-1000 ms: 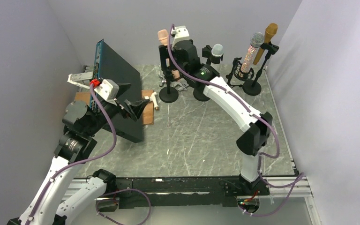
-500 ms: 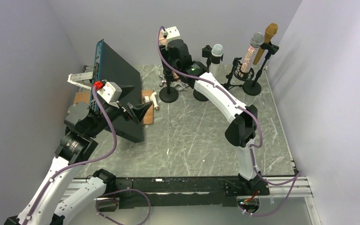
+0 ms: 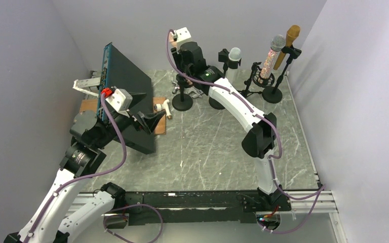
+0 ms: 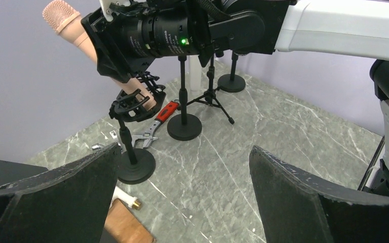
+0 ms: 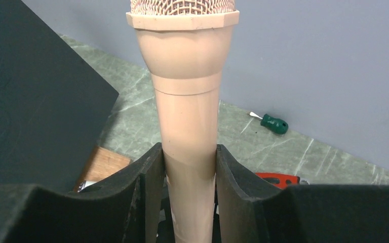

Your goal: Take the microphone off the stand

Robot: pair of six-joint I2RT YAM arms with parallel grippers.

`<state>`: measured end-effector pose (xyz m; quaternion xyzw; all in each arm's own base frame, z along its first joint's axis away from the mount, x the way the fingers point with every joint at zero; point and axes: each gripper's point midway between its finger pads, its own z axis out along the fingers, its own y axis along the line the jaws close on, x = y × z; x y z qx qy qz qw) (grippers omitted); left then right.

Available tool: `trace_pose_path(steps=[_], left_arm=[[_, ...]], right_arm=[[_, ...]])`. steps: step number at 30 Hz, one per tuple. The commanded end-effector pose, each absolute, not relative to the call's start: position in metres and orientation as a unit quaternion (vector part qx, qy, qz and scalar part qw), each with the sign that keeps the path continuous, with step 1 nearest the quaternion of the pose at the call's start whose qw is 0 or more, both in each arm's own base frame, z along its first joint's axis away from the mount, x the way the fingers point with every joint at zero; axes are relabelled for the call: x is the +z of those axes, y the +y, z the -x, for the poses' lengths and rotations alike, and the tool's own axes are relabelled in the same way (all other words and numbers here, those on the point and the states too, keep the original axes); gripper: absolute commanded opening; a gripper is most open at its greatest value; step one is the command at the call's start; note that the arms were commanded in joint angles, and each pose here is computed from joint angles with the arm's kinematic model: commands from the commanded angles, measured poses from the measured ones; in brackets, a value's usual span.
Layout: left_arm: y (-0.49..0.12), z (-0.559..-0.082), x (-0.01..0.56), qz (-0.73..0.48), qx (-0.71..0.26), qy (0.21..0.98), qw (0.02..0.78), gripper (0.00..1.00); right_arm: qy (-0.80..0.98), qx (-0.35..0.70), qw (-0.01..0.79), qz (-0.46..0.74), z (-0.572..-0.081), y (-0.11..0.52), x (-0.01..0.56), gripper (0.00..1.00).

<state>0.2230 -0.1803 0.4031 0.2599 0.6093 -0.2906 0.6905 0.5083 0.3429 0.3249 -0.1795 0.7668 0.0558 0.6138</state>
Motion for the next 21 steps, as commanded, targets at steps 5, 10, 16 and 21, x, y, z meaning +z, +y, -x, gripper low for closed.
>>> trace_pose_path(steps=[5,10,16,21], left_arm=[[-0.18,-0.228,0.411,-0.252,-0.287,0.597,0.705,0.99],[-0.178,-0.231,0.409,-0.243,-0.283,0.603,0.705,0.99],[-0.177,-0.234,0.407,-0.237,-0.28,0.607,0.705,0.99],[-0.175,-0.24,0.403,-0.225,-0.271,0.618,0.703,0.99]], right_arm=[[0.693,0.074,0.698,0.164,-0.508,0.337,0.414,0.15],[0.67,0.089,0.717,0.172,-0.502,0.34,0.446,0.1],[0.639,0.128,0.742,0.157,-0.484,0.336,0.486,0.0],[0.633,0.179,0.741,0.137,-0.463,0.332,0.509,0.0]])
